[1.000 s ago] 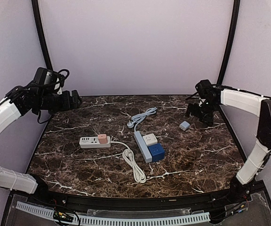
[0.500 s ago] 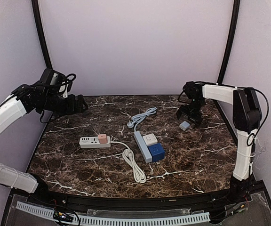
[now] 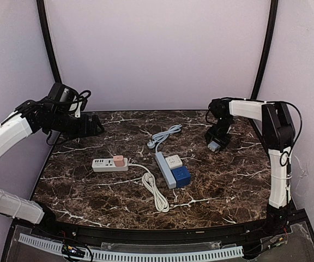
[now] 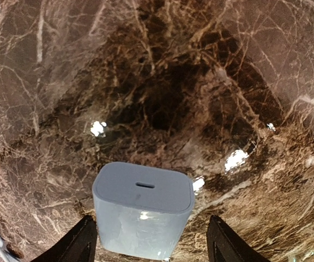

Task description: Insert the plug

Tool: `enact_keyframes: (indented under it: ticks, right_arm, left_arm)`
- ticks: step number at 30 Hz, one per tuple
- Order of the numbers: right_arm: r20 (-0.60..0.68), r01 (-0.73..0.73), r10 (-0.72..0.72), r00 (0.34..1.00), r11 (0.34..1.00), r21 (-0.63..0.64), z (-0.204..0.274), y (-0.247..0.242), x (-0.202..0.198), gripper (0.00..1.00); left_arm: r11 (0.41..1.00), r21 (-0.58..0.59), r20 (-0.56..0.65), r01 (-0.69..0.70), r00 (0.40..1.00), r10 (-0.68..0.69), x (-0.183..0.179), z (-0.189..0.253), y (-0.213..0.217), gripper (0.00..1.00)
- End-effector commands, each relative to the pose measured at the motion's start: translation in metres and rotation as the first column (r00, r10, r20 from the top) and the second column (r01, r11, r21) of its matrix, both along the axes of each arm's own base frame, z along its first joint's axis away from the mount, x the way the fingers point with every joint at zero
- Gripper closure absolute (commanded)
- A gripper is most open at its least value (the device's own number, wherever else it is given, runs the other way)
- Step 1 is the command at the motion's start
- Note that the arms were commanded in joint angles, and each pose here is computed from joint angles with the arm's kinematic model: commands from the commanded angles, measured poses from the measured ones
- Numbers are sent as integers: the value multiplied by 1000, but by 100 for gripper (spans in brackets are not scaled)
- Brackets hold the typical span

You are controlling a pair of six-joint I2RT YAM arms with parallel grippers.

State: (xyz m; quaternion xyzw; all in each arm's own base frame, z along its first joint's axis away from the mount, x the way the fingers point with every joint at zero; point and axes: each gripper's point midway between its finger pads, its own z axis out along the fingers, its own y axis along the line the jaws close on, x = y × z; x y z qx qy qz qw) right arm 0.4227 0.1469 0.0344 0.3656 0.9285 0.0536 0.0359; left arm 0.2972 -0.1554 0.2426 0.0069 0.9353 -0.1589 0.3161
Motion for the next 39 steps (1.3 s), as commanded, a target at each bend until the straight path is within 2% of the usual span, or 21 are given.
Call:
enact_keyframes:
  ticks: [1, 10, 16, 27, 39]
  right_arm:
    - [-26, 49, -49, 998, 999, 2, -6, 4, -2, 33]
    - [-38, 60, -61, 997, 998, -5, -11, 24, -14, 37]
    - [-51, 80, -82, 995, 996, -41, -22, 20, -21, 38]
    - [-23, 103, -106, 994, 990, -95, -26, 9, -12, 30]
    - [30, 111, -109, 994, 986, -127, -28, 3, 1, 39]
  left_arm:
    - [998, 11, -44, 61, 997, -61, -8, -9, -4, 1]
    - [993, -24, -58, 118, 991, -119, -2, -14, -20, 2]
    - [987, -26, -69, 156, 985, -157, -4, -18, -24, 3]
    - [980, -18, -85, 197, 977, -197, -10, -20, -26, 4]
    - [970, -21, -101, 242, 965, -242, -5, -22, -35, 5]
